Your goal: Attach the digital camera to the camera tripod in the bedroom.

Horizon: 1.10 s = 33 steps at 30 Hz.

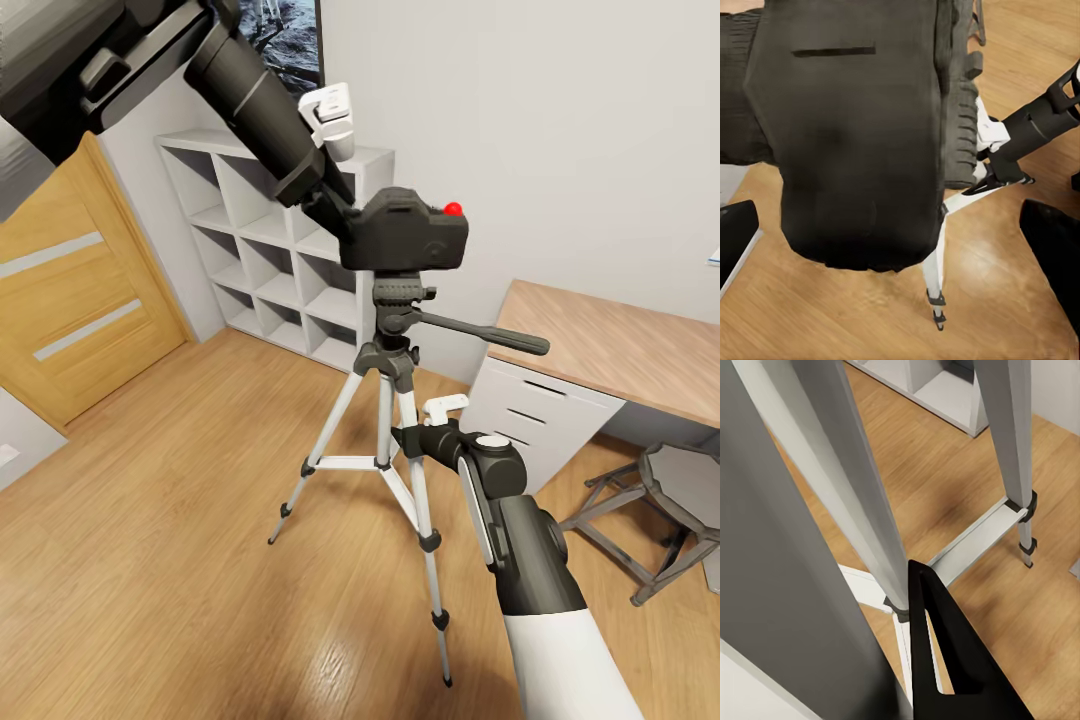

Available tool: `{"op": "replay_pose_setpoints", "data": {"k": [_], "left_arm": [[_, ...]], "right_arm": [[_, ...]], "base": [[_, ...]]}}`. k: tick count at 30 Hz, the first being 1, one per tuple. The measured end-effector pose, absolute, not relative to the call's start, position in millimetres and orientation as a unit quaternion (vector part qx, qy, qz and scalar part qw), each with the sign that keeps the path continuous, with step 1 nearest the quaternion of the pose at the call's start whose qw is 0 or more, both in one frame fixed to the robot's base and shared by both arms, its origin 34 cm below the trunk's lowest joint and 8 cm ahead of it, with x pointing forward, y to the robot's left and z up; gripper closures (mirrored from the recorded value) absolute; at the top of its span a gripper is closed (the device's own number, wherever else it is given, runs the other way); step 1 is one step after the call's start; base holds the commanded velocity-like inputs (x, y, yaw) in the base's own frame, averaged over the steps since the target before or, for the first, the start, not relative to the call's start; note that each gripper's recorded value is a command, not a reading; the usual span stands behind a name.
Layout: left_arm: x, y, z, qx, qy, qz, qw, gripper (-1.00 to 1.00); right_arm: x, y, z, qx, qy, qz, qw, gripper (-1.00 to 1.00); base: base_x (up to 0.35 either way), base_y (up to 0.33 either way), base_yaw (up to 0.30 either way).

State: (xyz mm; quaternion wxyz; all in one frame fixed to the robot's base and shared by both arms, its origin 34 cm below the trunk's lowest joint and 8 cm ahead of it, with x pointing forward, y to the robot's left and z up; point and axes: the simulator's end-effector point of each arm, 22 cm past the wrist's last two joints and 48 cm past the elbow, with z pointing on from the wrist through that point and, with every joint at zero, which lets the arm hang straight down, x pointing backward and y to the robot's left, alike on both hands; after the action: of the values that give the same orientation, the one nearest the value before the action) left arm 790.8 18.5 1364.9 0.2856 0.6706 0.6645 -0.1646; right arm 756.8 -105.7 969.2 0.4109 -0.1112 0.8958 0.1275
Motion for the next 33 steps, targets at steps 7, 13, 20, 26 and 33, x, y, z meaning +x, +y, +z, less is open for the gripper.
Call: {"op": "replay_pose_setpoints", "data": {"k": [7,13,20,26,33], "left_arm": [[791.0,16.4,1364.9,0.671,0.664,-0.164,0.286,-1.00],[791.8,16.4,1364.9,0.670,0.664,-0.163,0.287,-1.00],[792.0,16.4,1365.0,0.670,0.665,-0.163,0.288,-1.00],[794.0,17.7,1367.8,0.666,0.666,-0.164,0.293,-1.00],[812.6,37.5,1396.6,0.620,0.682,-0.197,0.334,-1.00]], "right_arm": [[756.7,-105.5,969.2,-0.111,0.896,0.127,0.411,1.00],[756.7,-105.5,969.3,-0.112,0.896,0.128,0.411,1.00],[756.7,-105.4,969.3,-0.112,0.896,0.128,0.411,1.00],[756.7,-105.4,969.3,-0.112,0.896,0.128,0.411,1.00],[756.6,-105.4,969.3,-0.112,0.896,0.128,0.411,1.00]], "base": [[0.000,0.000,0.000],[0.000,0.000,0.000],[0.000,0.000,0.000],[0.000,0.000,0.000],[0.000,0.000,0.000]]}}
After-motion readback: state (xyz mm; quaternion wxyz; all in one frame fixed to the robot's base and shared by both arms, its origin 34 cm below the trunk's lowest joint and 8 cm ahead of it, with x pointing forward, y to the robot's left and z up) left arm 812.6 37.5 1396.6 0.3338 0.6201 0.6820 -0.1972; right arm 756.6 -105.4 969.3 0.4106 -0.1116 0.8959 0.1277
